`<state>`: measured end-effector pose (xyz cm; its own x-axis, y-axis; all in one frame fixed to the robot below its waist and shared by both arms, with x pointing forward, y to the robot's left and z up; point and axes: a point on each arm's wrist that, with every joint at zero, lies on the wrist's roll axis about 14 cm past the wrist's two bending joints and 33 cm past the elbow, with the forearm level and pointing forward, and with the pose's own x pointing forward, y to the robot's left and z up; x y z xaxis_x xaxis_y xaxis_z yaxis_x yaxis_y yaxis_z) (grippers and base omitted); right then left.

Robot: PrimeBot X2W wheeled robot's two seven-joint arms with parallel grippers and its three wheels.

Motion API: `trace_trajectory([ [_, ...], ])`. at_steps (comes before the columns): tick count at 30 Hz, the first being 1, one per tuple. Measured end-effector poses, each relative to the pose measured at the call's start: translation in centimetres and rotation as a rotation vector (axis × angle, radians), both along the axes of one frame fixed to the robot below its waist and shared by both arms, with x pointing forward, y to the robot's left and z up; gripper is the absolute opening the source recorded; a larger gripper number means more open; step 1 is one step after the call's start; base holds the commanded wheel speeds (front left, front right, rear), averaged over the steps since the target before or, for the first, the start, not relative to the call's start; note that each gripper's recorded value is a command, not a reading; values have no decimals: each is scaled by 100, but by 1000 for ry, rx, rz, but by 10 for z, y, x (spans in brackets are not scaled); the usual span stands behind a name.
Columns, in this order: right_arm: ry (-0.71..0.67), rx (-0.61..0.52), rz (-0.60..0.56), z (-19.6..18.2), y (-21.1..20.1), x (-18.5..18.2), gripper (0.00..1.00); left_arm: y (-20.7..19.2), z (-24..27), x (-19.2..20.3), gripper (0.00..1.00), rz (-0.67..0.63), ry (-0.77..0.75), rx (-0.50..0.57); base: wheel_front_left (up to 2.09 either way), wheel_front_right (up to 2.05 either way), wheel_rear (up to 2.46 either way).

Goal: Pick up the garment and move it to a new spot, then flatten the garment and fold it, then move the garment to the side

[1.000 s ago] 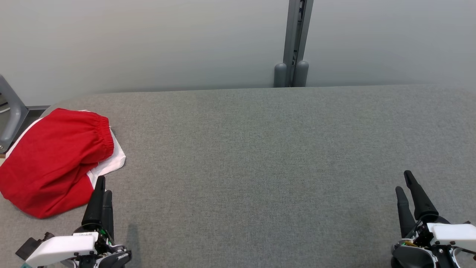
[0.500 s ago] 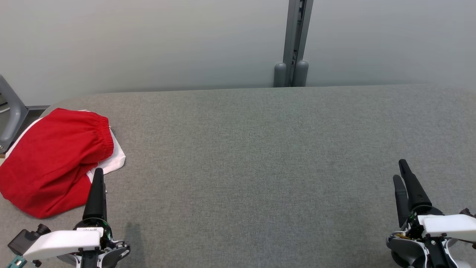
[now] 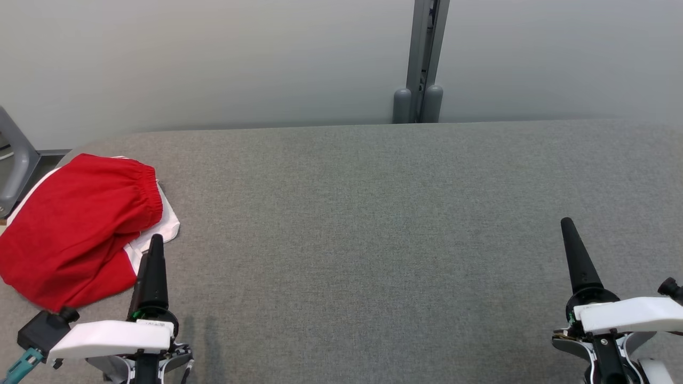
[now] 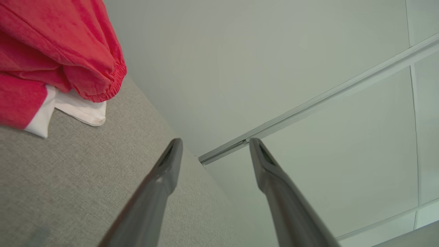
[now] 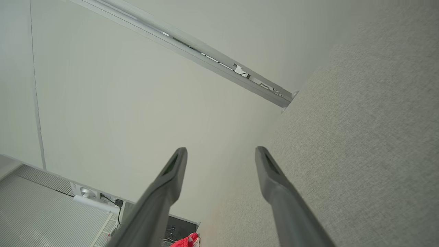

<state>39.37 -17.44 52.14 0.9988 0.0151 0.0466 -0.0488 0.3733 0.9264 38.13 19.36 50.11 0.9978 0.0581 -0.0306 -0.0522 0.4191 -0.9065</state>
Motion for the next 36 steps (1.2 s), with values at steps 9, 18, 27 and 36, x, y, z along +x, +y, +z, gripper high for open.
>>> trace_trajectory([
  [9,-31,-199,10,6,7,1,100,-8,-1,1,100,-13,22,199,0,0,0],
  [18,-76,-416,33,13,18,3,100,-17,1,2,100,-33,23,408,0,0,0],
  [27,-94,-564,29,13,19,3,100,-19,1,1,100,-29,21,551,0,0,0],
  [36,-112,-677,22,14,20,4,100,-21,3,0,100,-23,11,651,0,0,0],
])
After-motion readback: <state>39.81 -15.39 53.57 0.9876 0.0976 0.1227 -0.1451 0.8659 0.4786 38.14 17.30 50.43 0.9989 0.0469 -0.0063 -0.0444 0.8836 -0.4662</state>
